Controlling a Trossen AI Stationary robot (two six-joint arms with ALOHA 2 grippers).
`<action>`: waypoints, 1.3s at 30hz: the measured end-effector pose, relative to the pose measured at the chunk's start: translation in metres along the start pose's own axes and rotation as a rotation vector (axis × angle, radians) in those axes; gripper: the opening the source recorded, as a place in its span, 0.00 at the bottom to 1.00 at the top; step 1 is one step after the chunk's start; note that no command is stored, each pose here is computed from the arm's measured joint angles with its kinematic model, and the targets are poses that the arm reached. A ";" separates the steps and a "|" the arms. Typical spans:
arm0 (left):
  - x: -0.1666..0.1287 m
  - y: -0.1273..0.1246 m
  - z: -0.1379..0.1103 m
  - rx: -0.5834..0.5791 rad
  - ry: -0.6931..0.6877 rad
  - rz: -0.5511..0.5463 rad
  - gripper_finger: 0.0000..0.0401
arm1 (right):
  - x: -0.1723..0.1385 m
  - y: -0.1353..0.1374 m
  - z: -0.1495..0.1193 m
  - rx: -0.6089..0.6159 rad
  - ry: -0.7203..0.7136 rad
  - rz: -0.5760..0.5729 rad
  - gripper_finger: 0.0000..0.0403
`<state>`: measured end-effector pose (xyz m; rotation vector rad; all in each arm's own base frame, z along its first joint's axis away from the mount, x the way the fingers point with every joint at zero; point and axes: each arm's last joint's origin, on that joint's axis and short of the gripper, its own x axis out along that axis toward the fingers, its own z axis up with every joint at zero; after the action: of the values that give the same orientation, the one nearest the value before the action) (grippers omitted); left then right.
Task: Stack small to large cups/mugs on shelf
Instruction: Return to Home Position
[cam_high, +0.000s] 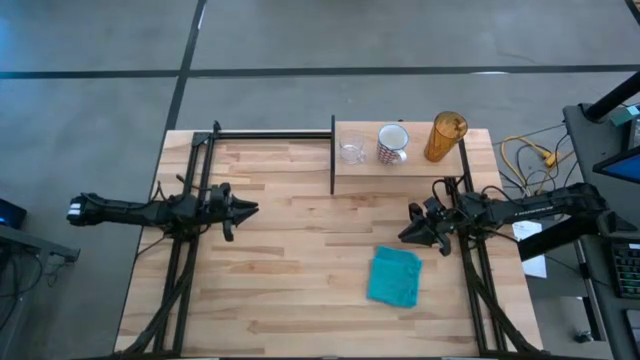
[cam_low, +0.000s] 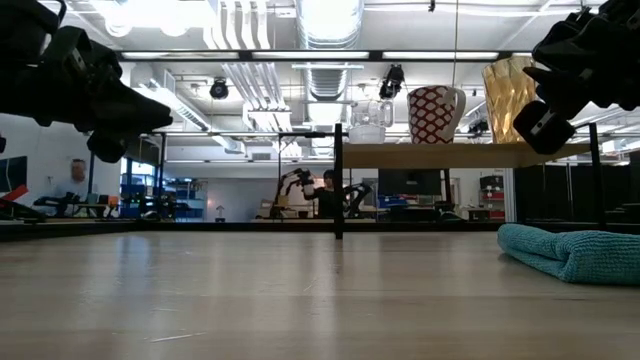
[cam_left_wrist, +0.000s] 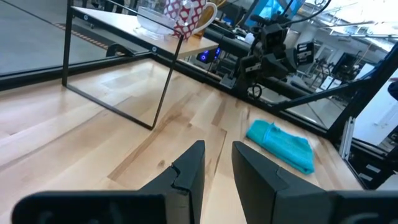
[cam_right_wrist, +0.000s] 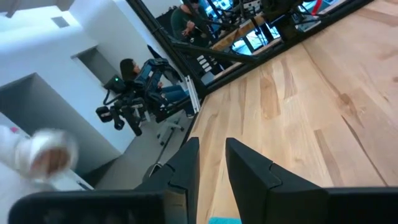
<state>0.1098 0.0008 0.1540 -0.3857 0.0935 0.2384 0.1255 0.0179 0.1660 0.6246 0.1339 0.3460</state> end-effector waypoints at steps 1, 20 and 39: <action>0.000 0.000 0.000 0.000 0.000 0.000 0.17 | 0.000 0.000 0.000 0.000 0.000 0.000 0.18; 0.000 0.000 0.000 -0.001 -0.005 -0.002 0.17 | -0.026 0.024 0.017 -0.022 -0.194 0.218 0.18; 0.000 0.000 0.001 -0.001 -0.006 -0.002 0.17 | -0.031 0.018 0.004 -0.222 -0.092 0.165 0.17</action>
<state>0.1101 0.0007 0.1546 -0.3860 0.0869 0.2375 0.0927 0.0179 0.1805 0.4318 -0.0445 0.4836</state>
